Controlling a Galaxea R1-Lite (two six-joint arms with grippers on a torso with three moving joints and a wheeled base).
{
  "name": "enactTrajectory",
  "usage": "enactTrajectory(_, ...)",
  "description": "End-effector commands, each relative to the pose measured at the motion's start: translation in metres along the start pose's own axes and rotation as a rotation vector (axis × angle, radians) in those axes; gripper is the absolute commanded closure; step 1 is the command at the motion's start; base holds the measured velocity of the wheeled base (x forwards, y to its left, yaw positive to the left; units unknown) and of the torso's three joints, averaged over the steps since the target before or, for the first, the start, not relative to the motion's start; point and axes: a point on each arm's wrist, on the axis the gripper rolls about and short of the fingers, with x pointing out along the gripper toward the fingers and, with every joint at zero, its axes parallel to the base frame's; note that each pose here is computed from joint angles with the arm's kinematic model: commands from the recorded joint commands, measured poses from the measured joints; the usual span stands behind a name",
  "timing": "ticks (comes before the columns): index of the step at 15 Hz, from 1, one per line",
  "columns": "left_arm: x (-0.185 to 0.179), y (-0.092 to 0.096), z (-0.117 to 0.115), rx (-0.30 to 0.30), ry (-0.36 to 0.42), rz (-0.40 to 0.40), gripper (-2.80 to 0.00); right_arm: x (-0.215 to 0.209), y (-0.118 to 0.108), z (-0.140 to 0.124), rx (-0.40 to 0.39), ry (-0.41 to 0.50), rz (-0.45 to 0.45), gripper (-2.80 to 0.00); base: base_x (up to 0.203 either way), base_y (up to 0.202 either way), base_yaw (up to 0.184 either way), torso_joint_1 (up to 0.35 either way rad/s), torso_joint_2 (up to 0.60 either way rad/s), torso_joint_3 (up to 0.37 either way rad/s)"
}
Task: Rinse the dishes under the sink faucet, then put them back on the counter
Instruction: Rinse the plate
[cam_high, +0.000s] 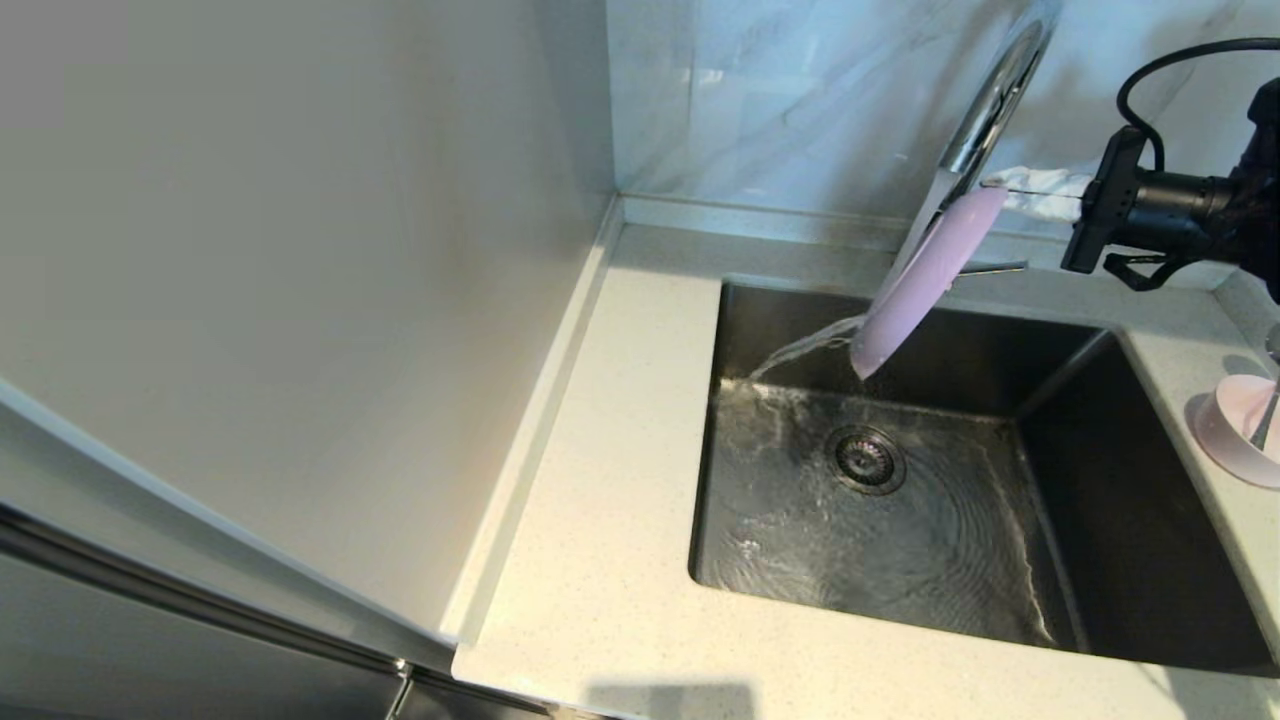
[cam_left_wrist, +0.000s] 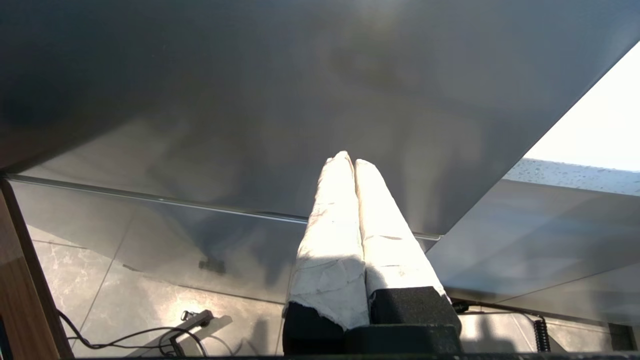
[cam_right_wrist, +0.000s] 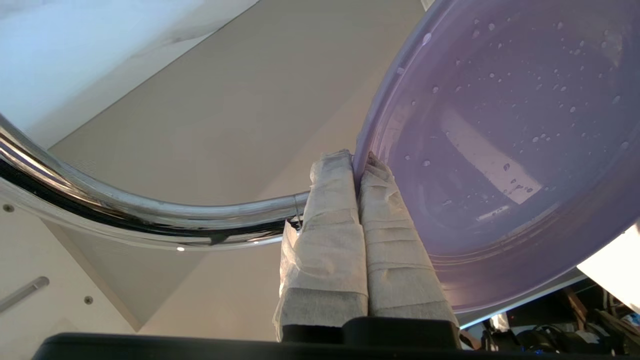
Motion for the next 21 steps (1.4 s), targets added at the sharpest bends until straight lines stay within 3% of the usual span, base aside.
enactTrajectory(1, 0.000, 0.000, 0.000, 0.000, 0.000, 0.000, 0.00, -0.003, 0.002, 0.000, 0.003, 0.003, 0.002, 0.00, 0.000, 0.000, 0.000, 0.000, 0.00, 0.000)
enactTrajectory(12, 0.000, 0.000, 0.000, 0.000, 0.000, 0.000, 0.00, -0.046, 0.014, -0.017, -0.019, -0.066, 0.017, 0.00, 0.000, 0.000, 0.000, 0.000, 0.00, 0.000)
enactTrajectory(15, 0.000, 0.000, 0.000, 0.000, 0.000, 0.000, 0.00, -0.079, 0.031, -0.037, -0.106, -0.139, 0.043, 0.00, 0.000, 0.000, 0.000, 0.000, 0.00, 0.000)
enactTrajectory(18, 0.000, 0.000, 0.000, 0.000, 0.000, 0.000, 0.00, -0.125, 0.053, -0.063, -0.187, -0.278, 0.082, 0.00, 0.000, 0.000, 0.000, 0.000, 0.00, 0.000)
enactTrajectory(21, 0.000, 0.000, 0.000, 0.000, 0.000, 0.000, 0.00, -0.146, 0.076, -0.087, -0.250, -0.366, 0.111, 0.00, 0.000, 0.000, 0.000, 0.000, 0.00, 0.000)
